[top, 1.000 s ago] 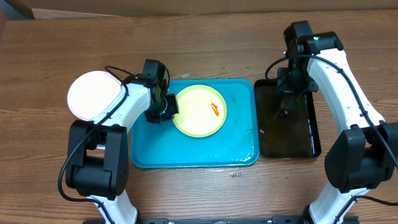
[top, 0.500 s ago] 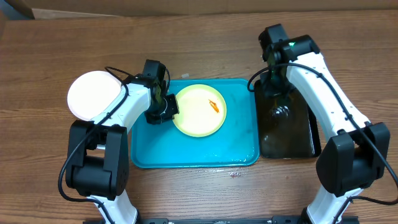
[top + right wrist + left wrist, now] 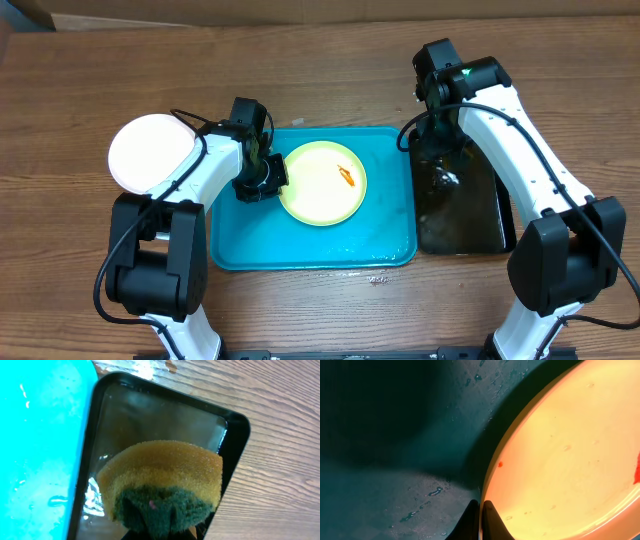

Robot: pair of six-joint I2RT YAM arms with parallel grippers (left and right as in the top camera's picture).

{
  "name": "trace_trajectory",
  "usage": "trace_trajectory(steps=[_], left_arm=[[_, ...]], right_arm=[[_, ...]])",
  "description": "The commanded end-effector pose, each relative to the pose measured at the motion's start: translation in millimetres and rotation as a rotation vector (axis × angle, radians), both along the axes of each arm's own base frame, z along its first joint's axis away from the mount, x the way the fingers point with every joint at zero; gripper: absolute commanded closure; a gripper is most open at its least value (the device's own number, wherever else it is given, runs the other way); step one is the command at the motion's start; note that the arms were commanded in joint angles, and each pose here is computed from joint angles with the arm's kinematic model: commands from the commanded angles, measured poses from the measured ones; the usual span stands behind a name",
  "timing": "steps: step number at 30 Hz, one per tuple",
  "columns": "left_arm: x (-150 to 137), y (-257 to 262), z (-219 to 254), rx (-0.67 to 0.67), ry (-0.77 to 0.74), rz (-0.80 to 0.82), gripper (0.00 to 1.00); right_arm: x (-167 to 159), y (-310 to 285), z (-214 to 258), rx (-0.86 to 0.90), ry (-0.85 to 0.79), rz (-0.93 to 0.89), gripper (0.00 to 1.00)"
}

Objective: Clean dirty plates on tray and stack at the side
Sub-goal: 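Lift the sponge from the basin and move it toward the yellow plate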

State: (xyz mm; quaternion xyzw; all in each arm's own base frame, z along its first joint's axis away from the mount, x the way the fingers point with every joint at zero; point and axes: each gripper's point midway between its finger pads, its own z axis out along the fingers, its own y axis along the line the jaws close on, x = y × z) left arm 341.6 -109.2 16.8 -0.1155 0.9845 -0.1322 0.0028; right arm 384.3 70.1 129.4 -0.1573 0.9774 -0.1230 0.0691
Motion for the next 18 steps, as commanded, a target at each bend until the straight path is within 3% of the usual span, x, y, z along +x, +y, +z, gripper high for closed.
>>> trace_trajectory(steps=[1,5,9,12,14,18], left_arm=[[-4.6,-3.1,-3.5,-0.005,0.012,-0.022,0.96],[-5.7,-2.8,-3.6,-0.004,0.017,-0.023,0.96],[-5.3,-2.9,-3.6,-0.005,0.015,-0.023,0.95],[-5.4,-2.9,-3.6,-0.005,0.015,-0.023,0.95],[-5.4,-2.8,-3.6,-0.004,0.015,-0.023,0.95],[-5.2,-2.9,-3.6,-0.004,0.015,-0.023,0.94]], right_arm=[[5.0,5.3,7.6,0.032,-0.029,0.006,0.96],[6.5,4.6,8.1,0.027,-0.038,0.001,0.96],[12.8,-18.6,16.1,-0.078,-0.128,-0.173,0.96],[6.4,-11.5,12.2,-0.051,-0.070,-0.091,0.96],[12.3,-27.8,18.8,-0.109,-0.149,-0.234,0.96],[10.3,-18.1,13.6,-0.044,-0.128,-0.248,0.96]])
